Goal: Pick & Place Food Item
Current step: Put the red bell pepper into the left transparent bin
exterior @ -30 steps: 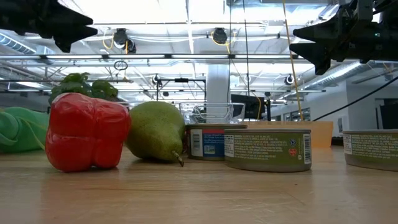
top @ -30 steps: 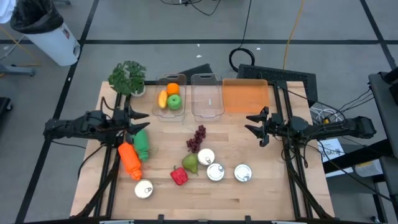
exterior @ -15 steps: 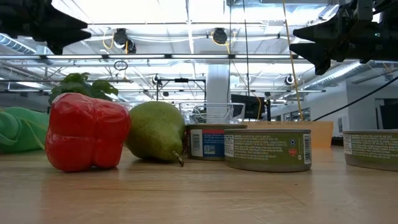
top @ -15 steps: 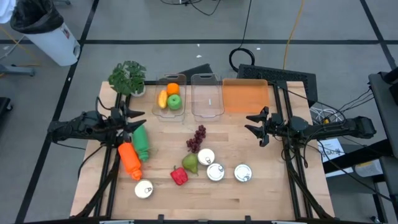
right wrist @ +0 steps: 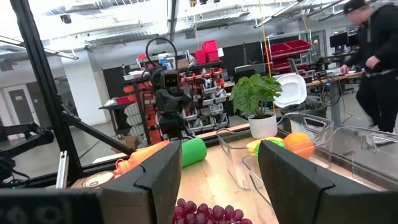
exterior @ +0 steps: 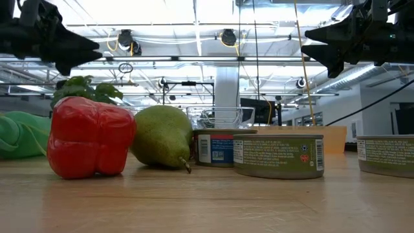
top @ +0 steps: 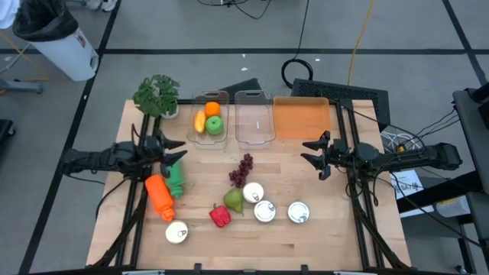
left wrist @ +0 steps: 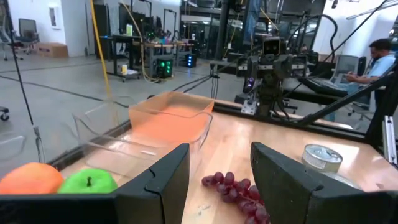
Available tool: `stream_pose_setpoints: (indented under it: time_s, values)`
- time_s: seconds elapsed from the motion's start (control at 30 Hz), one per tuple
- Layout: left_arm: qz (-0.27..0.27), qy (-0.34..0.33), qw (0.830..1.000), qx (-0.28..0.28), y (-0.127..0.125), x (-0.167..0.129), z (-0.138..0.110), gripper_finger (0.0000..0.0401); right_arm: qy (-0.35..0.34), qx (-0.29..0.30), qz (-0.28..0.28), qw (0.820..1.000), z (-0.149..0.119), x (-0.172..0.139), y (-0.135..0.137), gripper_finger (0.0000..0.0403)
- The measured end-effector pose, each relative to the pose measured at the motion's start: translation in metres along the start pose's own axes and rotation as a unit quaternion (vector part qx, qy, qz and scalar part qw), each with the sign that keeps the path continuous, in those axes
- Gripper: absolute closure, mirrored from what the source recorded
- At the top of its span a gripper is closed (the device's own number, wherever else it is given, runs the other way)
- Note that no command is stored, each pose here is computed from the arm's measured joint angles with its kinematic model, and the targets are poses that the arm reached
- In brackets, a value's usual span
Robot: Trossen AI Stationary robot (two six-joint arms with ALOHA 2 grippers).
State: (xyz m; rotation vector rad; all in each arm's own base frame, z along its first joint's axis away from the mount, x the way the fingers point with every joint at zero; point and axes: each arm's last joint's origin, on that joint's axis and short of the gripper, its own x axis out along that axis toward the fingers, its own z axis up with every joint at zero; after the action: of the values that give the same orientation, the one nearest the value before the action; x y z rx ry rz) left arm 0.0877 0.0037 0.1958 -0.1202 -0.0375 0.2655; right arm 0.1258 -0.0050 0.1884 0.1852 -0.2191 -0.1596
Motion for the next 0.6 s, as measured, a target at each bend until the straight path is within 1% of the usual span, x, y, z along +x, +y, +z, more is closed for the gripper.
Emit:
stream_pose_setpoints:
  time_s: [0.13, 0.5, 0.6]
  values:
    - [0.001, 0.005, 1.000, -0.009, 0.0002, 0.0012, -0.0048, 0.0217, 0.000, 0.000, 0.000, 1.000, 0.0002, 0.0000, 0.0000, 0.0204]
    - [-0.010, 0.000, 1.000, -0.010, -0.0006, 0.0012, -0.0037, 0.0217, 0.000, 0.000, -0.001, 1.000, 0.0001, 0.0000, 0.0000, 0.0204]
    - [-0.022, 0.000, 1.000, -0.010, -0.0013, 0.0012, -0.0036, 0.0217, 0.000, 0.000, -0.001, 1.000, 0.0001, 0.0000, 0.0000, 0.0204]
